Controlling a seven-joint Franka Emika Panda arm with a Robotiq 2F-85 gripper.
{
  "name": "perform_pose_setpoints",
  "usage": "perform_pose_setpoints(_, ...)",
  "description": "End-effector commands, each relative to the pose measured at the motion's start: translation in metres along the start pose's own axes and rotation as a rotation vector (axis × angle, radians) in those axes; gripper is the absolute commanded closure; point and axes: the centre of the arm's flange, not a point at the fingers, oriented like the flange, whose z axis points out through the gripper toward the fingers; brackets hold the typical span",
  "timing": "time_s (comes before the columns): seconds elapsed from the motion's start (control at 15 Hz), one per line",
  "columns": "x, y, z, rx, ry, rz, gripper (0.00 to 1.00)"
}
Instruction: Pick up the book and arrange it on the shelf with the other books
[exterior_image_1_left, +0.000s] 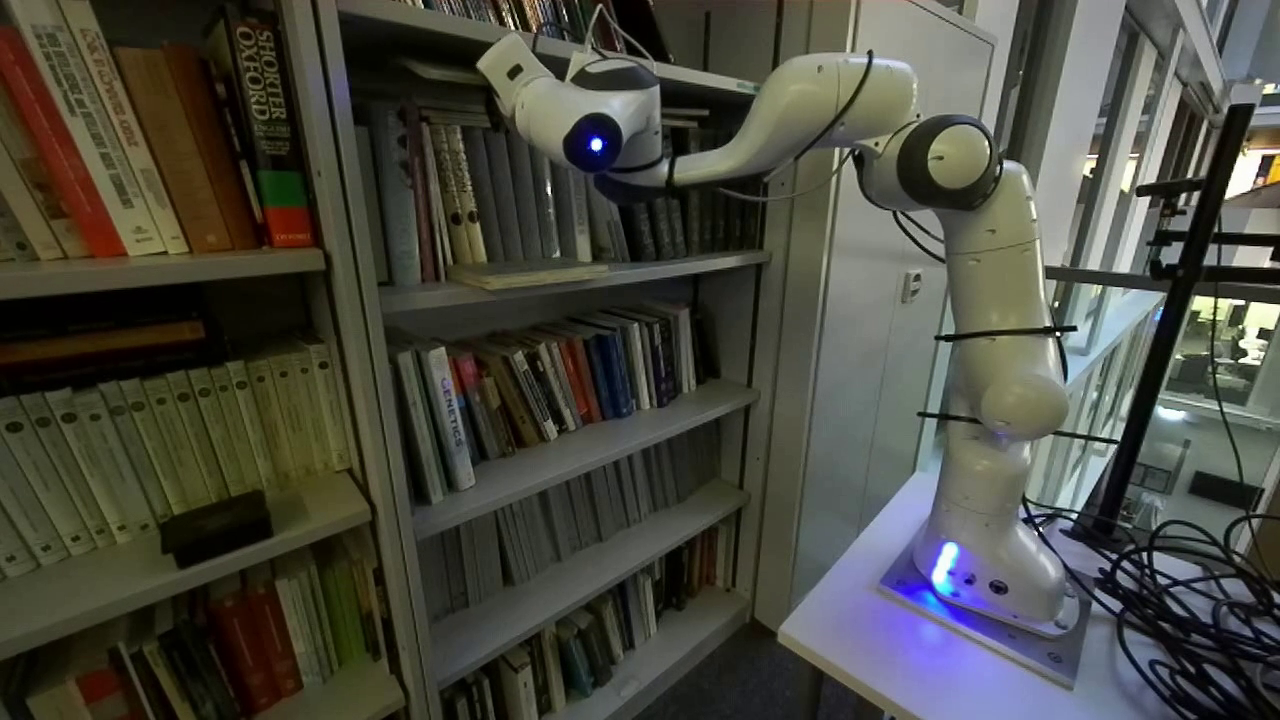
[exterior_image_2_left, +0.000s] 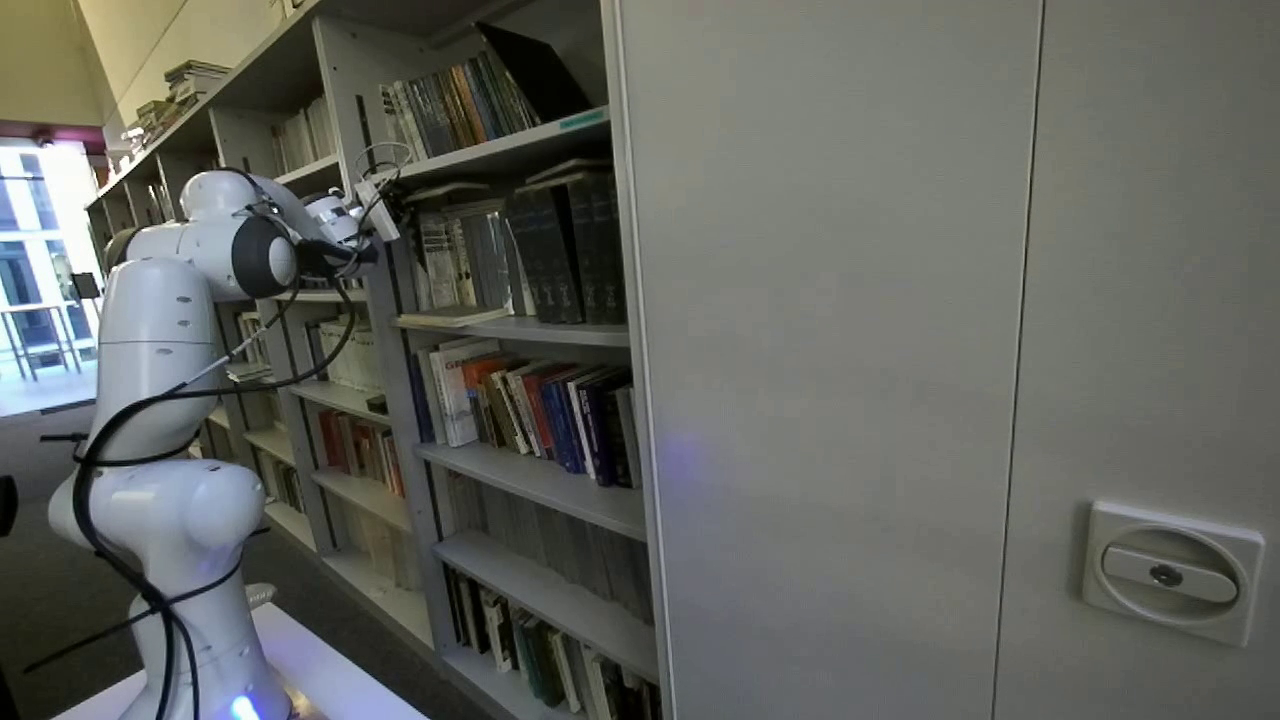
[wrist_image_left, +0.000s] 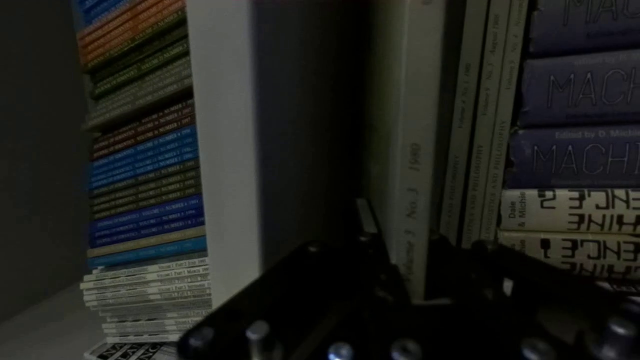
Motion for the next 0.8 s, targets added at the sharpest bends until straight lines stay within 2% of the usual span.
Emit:
perform_pose_setpoints(0.0, 0.002, 0.021, 0.015, 0.044, 0.001, -0.011, 0.97)
perform_pose_setpoints(0.4, -0.002, 0.022, 0.017, 0.107, -0.027, -0.024, 0.97)
perform_pose_setpoints(0.73, -0.008, 0.009, 0.032, 0.093, -0.068, -0.021, 0.97)
